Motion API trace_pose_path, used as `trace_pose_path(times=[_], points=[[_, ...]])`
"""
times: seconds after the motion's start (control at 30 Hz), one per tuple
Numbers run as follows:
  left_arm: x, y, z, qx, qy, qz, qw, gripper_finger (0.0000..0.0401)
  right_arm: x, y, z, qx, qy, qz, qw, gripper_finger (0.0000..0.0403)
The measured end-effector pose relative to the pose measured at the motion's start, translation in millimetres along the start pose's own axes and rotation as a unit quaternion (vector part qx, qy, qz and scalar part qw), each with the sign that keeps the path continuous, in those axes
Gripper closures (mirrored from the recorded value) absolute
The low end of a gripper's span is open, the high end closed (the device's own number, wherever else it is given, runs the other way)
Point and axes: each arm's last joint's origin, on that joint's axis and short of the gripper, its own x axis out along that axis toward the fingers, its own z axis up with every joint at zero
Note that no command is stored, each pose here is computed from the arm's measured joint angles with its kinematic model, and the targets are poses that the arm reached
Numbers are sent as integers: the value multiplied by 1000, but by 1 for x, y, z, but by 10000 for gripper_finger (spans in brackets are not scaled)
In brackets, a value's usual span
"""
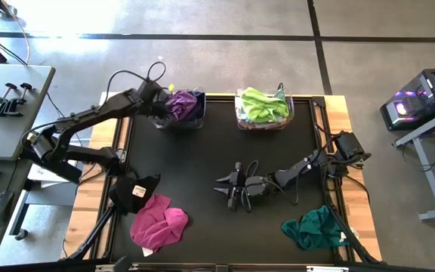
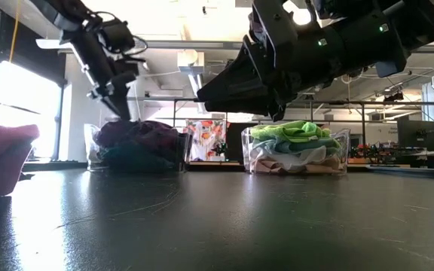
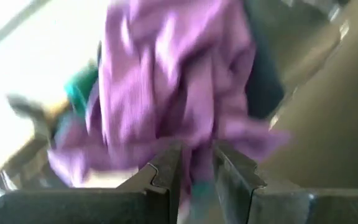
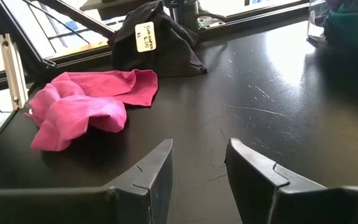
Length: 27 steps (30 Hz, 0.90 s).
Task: Sort towels by color in basket
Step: Put the violet microfiber towel into the left transparent bin
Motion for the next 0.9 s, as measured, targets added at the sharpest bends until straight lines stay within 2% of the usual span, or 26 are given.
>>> trace_pose_path(times=[0.07,0.13,0.2,0.37,0.5,0.6,0.77,0.9], points=[[1,0,9,28,-44,4,999,327,0,0,0,0,0,0,1000,265],[4,4,19,25,-91,12,995,327,0,0,0,0,0,0,1000,265],[13,9,25,15,-108,18,994,327,0,0,0,0,0,0,1000,265],[55,20,21,-15,-63,-3,998,327,0,0,-1,-1,3,-1,1000,265],[92,21,13,-18,-21,-30,999,327,0,0,-1,-2,5,-2,1000,265],[107,20,9,-8,1,-41,999,327,0,-1,-1,-4,6,-4,1000,265],[91,19,18,-5,33,-49,998,327,-2,-1,0,-6,-14,-56,998,265],[56,11,30,3,-3,-54,999,327,-14,3,13,-21,-12,-65,998,265]])
